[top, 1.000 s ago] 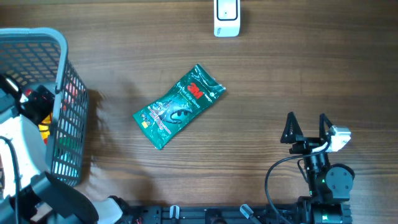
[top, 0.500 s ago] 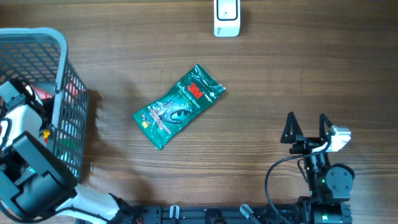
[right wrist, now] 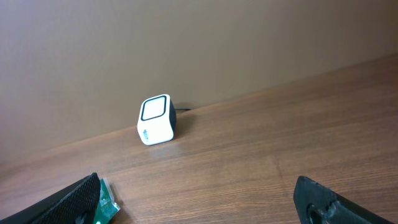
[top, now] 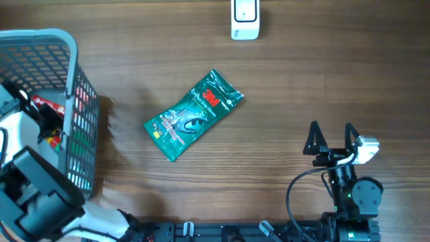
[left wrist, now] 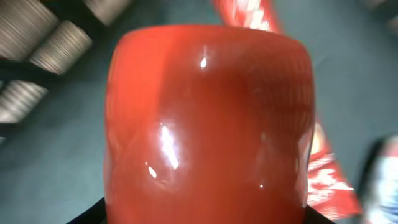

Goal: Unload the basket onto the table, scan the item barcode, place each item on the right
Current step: 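Return the left gripper to the basket and grasp the red sauce bottle, then carry the red sauce bottle toward the scanner and set it on the table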

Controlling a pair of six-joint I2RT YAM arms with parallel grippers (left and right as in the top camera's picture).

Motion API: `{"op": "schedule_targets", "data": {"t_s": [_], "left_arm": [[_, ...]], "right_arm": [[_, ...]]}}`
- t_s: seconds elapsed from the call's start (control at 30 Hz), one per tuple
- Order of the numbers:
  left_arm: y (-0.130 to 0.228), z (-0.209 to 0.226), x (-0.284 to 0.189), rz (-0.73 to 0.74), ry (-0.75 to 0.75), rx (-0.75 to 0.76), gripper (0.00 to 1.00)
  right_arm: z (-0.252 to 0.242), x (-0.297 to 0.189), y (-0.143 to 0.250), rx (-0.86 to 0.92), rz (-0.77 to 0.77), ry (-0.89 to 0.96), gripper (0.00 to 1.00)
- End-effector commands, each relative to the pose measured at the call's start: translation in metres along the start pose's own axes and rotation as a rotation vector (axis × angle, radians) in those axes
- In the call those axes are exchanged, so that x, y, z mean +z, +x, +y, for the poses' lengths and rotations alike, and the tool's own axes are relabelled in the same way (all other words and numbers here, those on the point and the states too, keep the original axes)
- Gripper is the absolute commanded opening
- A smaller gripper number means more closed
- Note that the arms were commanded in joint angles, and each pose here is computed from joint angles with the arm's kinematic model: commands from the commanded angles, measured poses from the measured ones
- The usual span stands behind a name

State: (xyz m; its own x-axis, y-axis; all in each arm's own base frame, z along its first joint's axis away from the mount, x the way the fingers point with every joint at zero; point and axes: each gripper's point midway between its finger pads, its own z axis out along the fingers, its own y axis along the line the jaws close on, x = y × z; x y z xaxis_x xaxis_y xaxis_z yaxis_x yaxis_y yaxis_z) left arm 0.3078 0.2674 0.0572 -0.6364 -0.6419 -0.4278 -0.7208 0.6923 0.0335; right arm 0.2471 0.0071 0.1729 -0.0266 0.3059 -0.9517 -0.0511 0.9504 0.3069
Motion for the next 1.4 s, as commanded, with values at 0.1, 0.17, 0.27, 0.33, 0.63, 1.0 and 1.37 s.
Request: {"op": "schedule_targets", "data": {"t_s": [0.1, 0.17, 0.27, 0.33, 0.63, 1.0, 1.37], "left_arm": [[-0.072, -0.004, -0.095, -0.313, 0.049, -0.043, 0.59], [-0.080, 0.000, -0.110, -0.365, 0.033, -0.051, 0.59], [-0.087, 0.004, -0.131, -0.425, 0.026, -0.060, 0.59], [-0.092, 0.004, -0.145, -0.462, 0.033, -0.066, 0.59], [-0.121, -0.027, -0.284, -0.753, 0.327, -0.108, 0.58], [-0.012, -0.170, -0.462, -0.755, 1.199, 0.280, 0.61], [0.085, -0.260, -0.408, -0.356, 1.169, 0.484, 0.58]], "right_arm": [[0.000, -0.001, -0.003, 0.005, -0.015, 0.004, 1.00], [0.000, -0.001, -0.003, 0.006, -0.015, 0.004, 1.00], [0.000, -0.001, -0.003, 0.005, -0.015, 0.004, 1.00], [0.000, -0.001, -0.003, 0.006, -0.015, 0.004, 1.00], [0.000, -0.001, -0.003, 0.005, -0.015, 0.004, 0.99], [0.000, -0.001, -0.003, 0.005, -0.015, 0.004, 1.00], [0.000, -0.001, -0.003, 0.005, -0.015, 0.004, 1.00]]}}
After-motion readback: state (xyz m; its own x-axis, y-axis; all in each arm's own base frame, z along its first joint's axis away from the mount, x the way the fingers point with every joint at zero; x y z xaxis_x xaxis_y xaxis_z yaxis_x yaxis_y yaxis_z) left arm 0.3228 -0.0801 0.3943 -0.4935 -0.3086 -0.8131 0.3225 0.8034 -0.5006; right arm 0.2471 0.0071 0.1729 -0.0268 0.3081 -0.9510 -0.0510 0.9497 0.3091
